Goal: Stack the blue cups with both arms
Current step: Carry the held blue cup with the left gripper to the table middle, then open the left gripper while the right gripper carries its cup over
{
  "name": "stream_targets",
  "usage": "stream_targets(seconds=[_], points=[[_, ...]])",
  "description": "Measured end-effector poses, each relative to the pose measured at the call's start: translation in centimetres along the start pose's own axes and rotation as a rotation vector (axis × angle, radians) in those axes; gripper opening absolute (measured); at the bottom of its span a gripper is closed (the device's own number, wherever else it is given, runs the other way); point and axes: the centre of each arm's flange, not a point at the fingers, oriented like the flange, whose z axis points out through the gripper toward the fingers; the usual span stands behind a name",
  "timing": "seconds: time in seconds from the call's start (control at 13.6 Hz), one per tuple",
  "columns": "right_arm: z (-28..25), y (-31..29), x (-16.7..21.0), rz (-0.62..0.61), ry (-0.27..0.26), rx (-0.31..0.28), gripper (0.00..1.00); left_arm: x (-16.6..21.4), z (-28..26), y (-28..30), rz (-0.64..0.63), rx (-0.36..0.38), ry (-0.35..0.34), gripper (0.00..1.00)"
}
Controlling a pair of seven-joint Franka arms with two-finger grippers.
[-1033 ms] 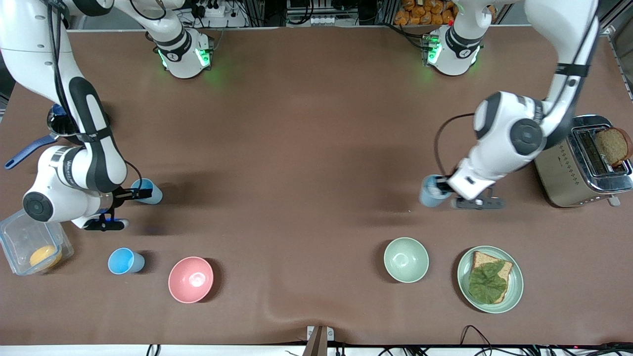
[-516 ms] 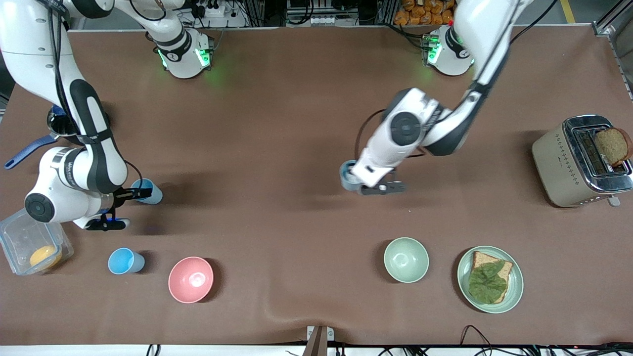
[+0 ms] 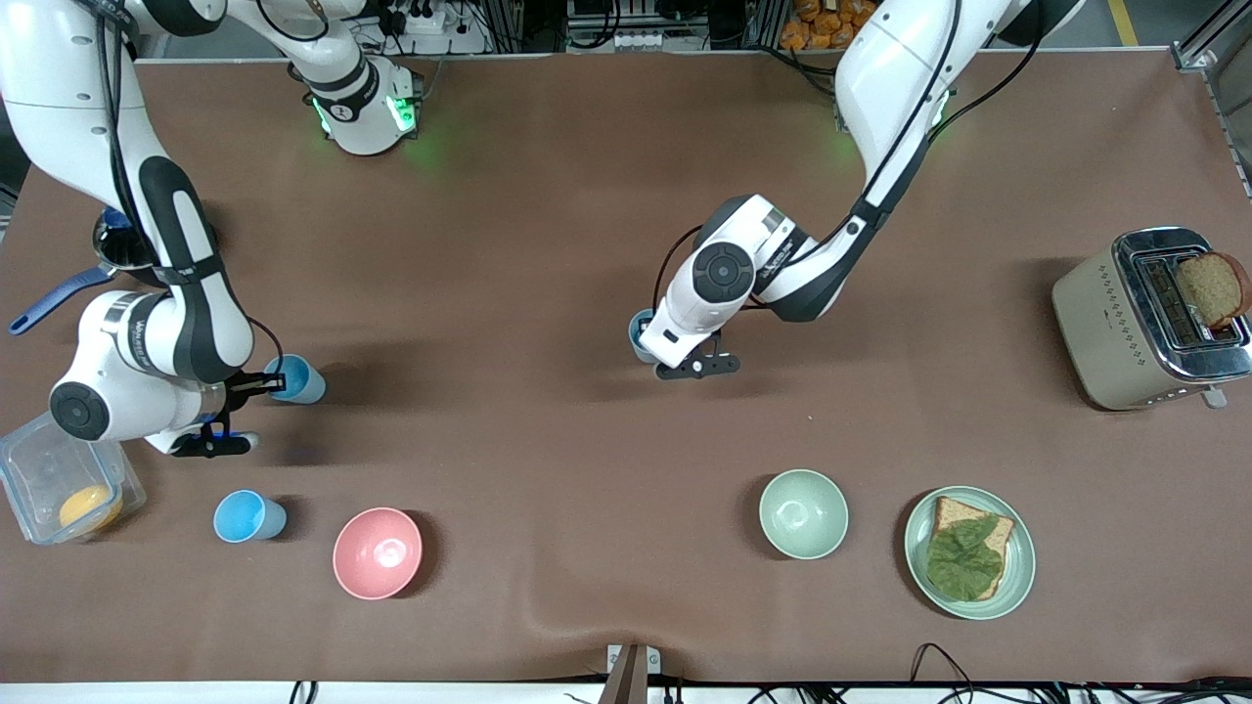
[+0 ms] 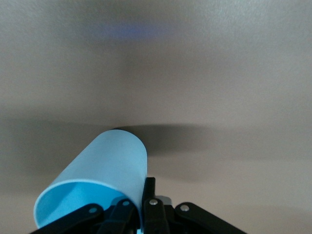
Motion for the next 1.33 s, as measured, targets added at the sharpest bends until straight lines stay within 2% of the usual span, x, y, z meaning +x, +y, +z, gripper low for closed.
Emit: stream_targets(seconds=[0.15, 0.3, 0.44, 0.52, 0.66, 0.89, 1.18, 1.33], points=[[-1.7, -0.6, -0.2, -0.011, 0.01, -0.001, 0.04, 0.1, 0.0, 0.1, 0.0, -0.006, 0.005, 0.04], [-4.9, -2.0, -0.9, -0.031, 0.032, -0.005, 0.04, 0.2, -0.1, 0.2, -0.002, -0.011, 0.01, 0.19], [-8.6, -4.4, -2.1, -0.066, 0.052, -0.014, 0.04, 1.1, -1.2, 0.1, -0.016, -0.032, 0.035, 0.41], [-10.6, -6.1, -2.7, -0.089, 0.055, -0.02, 0.04, 2.2, -3.0, -0.1, -0.033, -0.056, 0.064, 0.5], [-14.4, -9.7, -4.0, -0.107, 0.05, -0.027, 0.04, 4.8, -10.0, -1.7, -0.076, -0.109, 0.145, 0.72], [-16.6, -16.4, -4.8, -0.086, 0.045, 0.03, 0.04, 4.9, -21.8, -5.3, -0.124, -0.11, 0.23, 1.0], [-14.3, -27.3, -5.7, -0.027, 0.005, 0.076, 0.04, 5.0, -31.8, -13.6, -0.204, -0.05, 0.268, 1.0], [-12.8, -33.9, -6.9, 0.014, 0.006, 0.068, 0.04, 5.8, -34.6, -19.0, -0.212, -0.009, 0.258, 1.0]])
